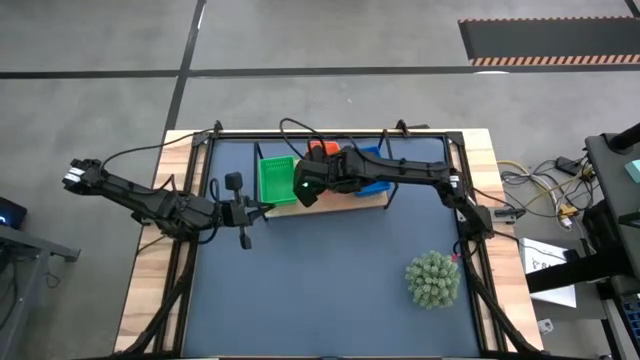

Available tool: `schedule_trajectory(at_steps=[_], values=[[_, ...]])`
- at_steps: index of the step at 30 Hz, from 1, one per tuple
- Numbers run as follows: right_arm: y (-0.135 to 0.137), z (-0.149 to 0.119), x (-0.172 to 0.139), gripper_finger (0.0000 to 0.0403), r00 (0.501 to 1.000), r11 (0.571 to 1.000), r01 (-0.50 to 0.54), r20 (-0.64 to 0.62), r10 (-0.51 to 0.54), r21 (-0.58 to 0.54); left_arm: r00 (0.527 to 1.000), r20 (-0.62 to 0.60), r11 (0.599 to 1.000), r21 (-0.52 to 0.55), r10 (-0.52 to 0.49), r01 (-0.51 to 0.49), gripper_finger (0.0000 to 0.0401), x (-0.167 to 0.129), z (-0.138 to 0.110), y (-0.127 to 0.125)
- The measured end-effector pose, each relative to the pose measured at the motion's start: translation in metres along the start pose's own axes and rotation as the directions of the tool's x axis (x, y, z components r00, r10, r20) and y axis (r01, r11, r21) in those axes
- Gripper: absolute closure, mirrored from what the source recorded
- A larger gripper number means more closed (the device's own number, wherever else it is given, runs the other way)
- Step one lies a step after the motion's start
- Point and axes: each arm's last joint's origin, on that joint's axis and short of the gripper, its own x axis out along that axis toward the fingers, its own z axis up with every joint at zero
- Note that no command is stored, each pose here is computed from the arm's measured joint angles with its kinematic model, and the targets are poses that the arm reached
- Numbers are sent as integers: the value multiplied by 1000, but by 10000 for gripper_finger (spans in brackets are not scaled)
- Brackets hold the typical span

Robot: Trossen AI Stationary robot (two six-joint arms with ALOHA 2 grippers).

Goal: Stack baskets on shelf by color
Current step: Stack the orange basket on top of the orange basket on the shelf

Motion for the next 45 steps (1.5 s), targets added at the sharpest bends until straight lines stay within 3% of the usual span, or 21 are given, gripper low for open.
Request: schedule_trajectory(at_steps=[3, 7, 9, 15, 20, 30, 40, 45], values=[[-2, 3, -3, 294, 998, 999, 34, 57, -32, -40, 1000, 1, 1000, 0, 0, 0, 401, 0, 0, 0], [-2, 5, 7, 375, 996, 993, 58, 78, -50, -101, 1000, 1, 1000, 0, 0, 0, 401, 0, 0, 0], [-2, 5, 13, 386, 995, 992, 63, 78, -55, -107, 1000, 1, 1000, -1, 0, 0, 401, 0, 0, 0], [-7, 0, 36, 394, 995, 990, 94, 43, -90, -108, 1000, 2, 1000, -1, 0, 0, 401, 0, 0, 0], [0, -7, 54, 394, 1000, 995, 5, 1, -4, -96, 1000, 1, 1000, -1, -1, 1, 401, 0, 0, 0], [-8, 7, 30, 394, 995, 997, 18, 100, -10, -80, 1000, 1, 1000, -5, -1, 1, 401, 0, 0, 0], [-9, -8, 65, 394, 999, 994, 30, 16, -28, -101, 1000, 1, 1000, -4, -2, 2, 401, 0, 0, 0], [-7, -5, 60, 394, 1000, 994, 5, 19, -3, -105, 1000, 1, 1000, -5, -1, 1, 401, 0, 0, 0]])
